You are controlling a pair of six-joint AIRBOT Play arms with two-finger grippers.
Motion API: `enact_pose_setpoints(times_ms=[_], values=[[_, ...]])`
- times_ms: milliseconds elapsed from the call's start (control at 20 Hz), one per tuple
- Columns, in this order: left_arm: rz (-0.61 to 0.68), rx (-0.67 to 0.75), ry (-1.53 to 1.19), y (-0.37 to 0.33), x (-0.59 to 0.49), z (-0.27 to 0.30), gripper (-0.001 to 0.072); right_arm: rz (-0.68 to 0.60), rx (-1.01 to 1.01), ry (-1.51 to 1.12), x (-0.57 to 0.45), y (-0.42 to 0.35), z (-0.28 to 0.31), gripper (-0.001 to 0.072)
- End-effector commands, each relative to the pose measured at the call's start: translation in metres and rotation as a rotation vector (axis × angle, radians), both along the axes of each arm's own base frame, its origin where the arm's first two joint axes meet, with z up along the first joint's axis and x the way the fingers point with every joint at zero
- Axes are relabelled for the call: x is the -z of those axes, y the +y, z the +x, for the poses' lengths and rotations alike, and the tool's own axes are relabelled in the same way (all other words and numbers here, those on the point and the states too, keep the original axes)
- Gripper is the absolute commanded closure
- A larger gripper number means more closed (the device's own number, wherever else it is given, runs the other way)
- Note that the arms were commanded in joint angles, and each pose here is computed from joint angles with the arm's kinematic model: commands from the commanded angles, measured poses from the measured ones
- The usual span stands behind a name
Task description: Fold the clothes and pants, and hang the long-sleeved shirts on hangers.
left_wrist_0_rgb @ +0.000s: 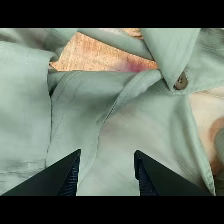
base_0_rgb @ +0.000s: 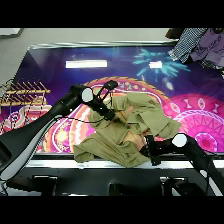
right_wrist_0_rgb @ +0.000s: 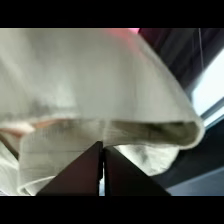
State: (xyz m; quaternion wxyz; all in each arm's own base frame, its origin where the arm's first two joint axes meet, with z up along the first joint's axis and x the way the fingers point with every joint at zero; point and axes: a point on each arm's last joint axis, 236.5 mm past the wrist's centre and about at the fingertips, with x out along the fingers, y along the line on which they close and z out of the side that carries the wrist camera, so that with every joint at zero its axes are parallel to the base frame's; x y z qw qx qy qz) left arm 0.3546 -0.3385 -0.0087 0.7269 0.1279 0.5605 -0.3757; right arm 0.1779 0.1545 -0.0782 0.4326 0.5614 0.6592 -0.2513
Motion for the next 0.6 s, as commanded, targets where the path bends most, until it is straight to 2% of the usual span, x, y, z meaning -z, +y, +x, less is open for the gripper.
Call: enact_pose_setpoints(times_ms=[0, 100, 150, 250, 300, 400, 550], values=[[-0.021, 0.087, -0.073, -0.016, -0.004, 0.0, 0.0307, 0.011, -0.109, -0.039, -0.016, 0.0, -0.016, 0.0687], [-0.066, 0.178, -0.197, -0.043, -0.014, 0.004, 0.0113, -0.015, -0.16, -0.08, -0.029, -0.007, -0.028, 0.0687], [-0.093, 0.226, -0.27, -0.059, -0.02, 0.006, 0.0086, -0.033, -0.178, -0.094, -0.036, -0.013, -0.036, 0.0687], [-0.163, 0.246, -0.388, -0.093, -0.031, 0.011, 0.0088, -0.085, -0.198, -0.106, -0.044, -0.026, -0.052, 0.0687], [-0.21, 0.194, -0.39, -0.109, -0.033, 0.01, 0.009, -0.107, -0.202, -0.112, -0.048, -0.032, -0.059, 0.0687], [-0.336, 0.025, -0.252, -0.136, -0.031, -0.003, 0.0095, -0.127, -0.208, -0.142, -0.055, -0.038, -0.067, 0.0686], [-0.515, -0.123, -0.029, -0.171, -0.036, -0.025, 0.0095, -0.151, -0.209, -0.173, -0.061, -0.046, -0.075, 0.0686]])
